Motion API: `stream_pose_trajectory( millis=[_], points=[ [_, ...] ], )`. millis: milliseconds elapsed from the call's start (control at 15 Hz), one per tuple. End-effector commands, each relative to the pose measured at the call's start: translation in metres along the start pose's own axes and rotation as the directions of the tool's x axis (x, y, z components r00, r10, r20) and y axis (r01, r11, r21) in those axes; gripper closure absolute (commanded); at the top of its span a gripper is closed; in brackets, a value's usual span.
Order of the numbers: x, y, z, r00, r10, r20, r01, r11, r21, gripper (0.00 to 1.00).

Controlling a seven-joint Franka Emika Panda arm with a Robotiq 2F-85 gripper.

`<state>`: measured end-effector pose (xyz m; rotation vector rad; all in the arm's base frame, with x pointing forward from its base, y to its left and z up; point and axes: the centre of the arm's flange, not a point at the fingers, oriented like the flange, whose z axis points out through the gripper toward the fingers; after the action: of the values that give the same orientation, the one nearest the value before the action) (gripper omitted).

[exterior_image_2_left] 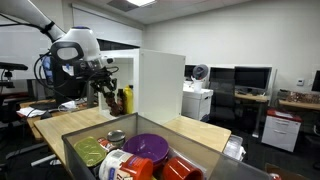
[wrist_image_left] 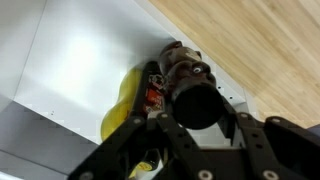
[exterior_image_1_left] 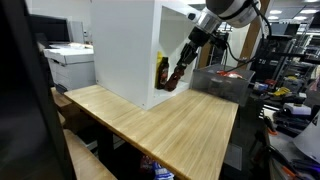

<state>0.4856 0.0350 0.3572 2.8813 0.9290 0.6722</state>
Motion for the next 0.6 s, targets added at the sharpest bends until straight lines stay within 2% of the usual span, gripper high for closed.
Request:
stream_pose_trajectory(
  millis=[0, 533],
  points=[
    [0.0037, 0.0134, 0.0096, 0.999, -0.049, -0.025, 0.048, 0.999, -0.015, 0.8],
    [0.009, 0.0137, 0.0123, 0.997, -0.048, -0.057, 0.047, 0.999, -0.015, 0.8]
  ],
)
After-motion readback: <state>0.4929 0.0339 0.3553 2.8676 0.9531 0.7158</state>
